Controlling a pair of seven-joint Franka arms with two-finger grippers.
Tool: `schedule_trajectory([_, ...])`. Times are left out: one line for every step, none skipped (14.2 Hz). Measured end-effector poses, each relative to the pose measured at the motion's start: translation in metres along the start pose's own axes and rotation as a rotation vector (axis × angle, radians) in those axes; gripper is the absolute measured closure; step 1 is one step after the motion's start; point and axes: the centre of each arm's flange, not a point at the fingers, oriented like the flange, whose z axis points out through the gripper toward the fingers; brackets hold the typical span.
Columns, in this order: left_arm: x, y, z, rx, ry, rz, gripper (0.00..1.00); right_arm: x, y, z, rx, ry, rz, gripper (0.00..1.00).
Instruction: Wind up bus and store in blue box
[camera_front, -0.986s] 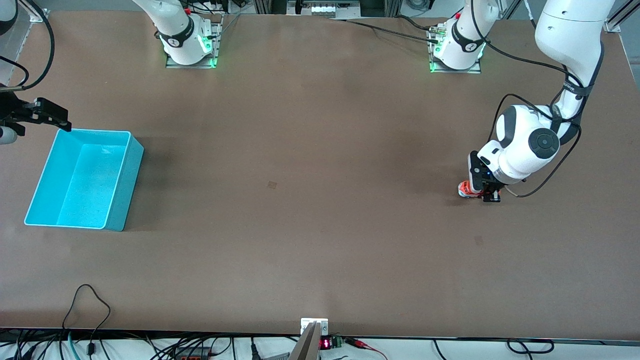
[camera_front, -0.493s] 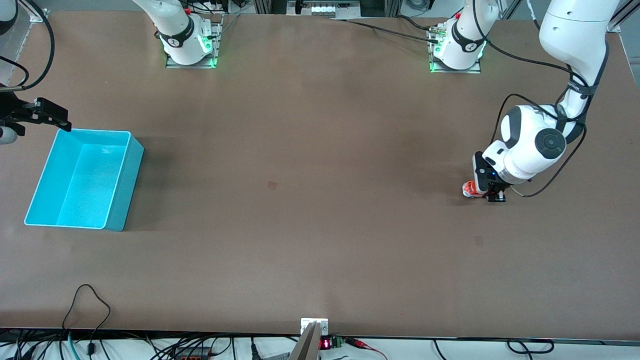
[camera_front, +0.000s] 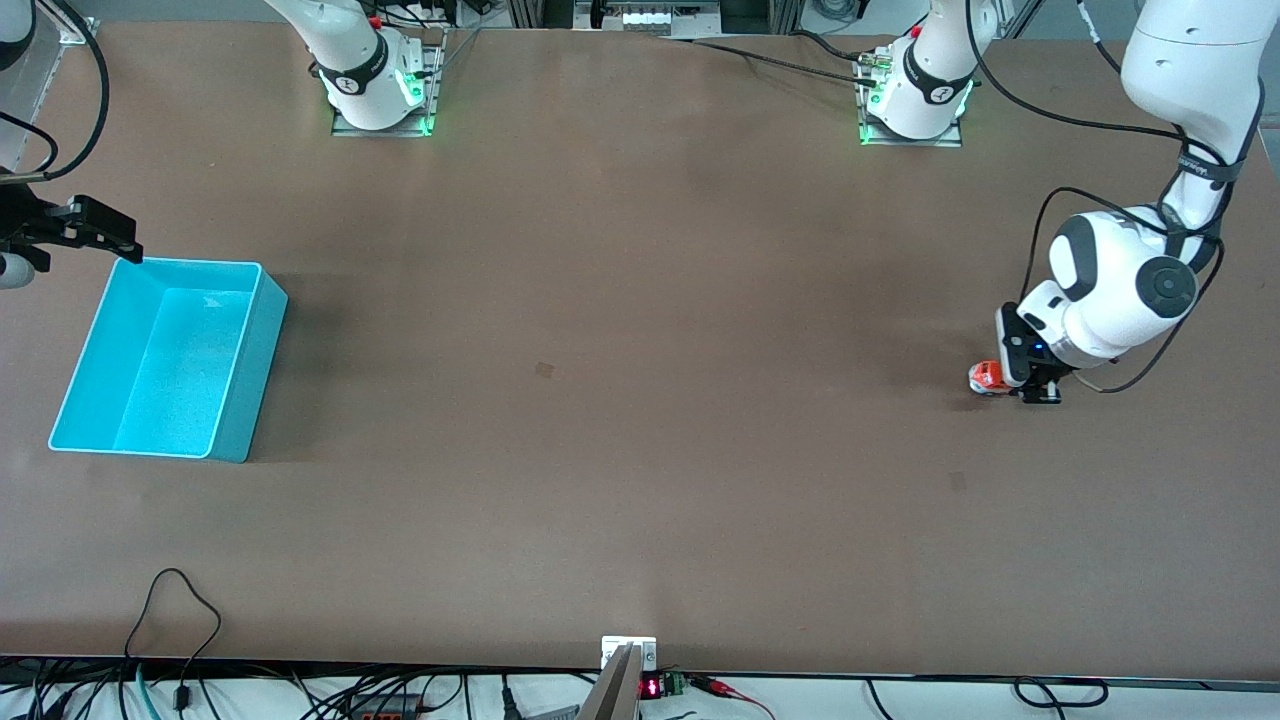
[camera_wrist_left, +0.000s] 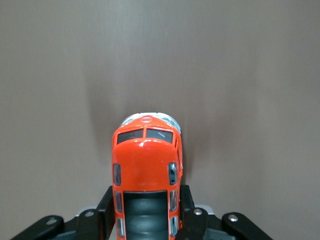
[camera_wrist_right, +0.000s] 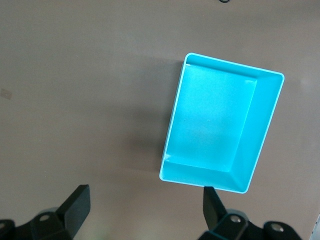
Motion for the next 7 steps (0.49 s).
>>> schedule_trajectory([-0.013,0.001,0.000,0.001,-0.001,-0.003,0.47,0.000,0.000,0.000,0.000,0.000,0.000,0.00])
schedule_trajectory([-0.027,0.002,0.001,0.002,-0.002,-0.006,0.47,0.000,0.000,0.000,0.000,0.000,0.000,0.00])
schedule_trajectory([-0.041,0.003,0.002,0.004,-0.003,-0.004,0.47,0.000,0.000,0.000,0.000,0.000,0.000,0.00])
schedule_trajectory([-0.055,0.004,0.002,0.007,-0.004,-0.001,0.47,0.000,0.000,0.000,0.000,0.000,0.000,0.00])
schedule_trajectory([-0.068,0.005,0.002,0.009,-0.006,0.002,0.47,0.000,0.000,0.000,0.000,0.000,0.000,0.00])
schedule_trajectory([-0.080,0.006,0.003,0.011,-0.007,0.008,0.47,0.000,0.000,0.000,0.000,0.000,0.000,0.00])
schedule_trajectory([-0.091,0.006,0.003,0.011,-0.008,0.016,0.47,0.000,0.000,0.000,0.000,0.000,0.000,0.00])
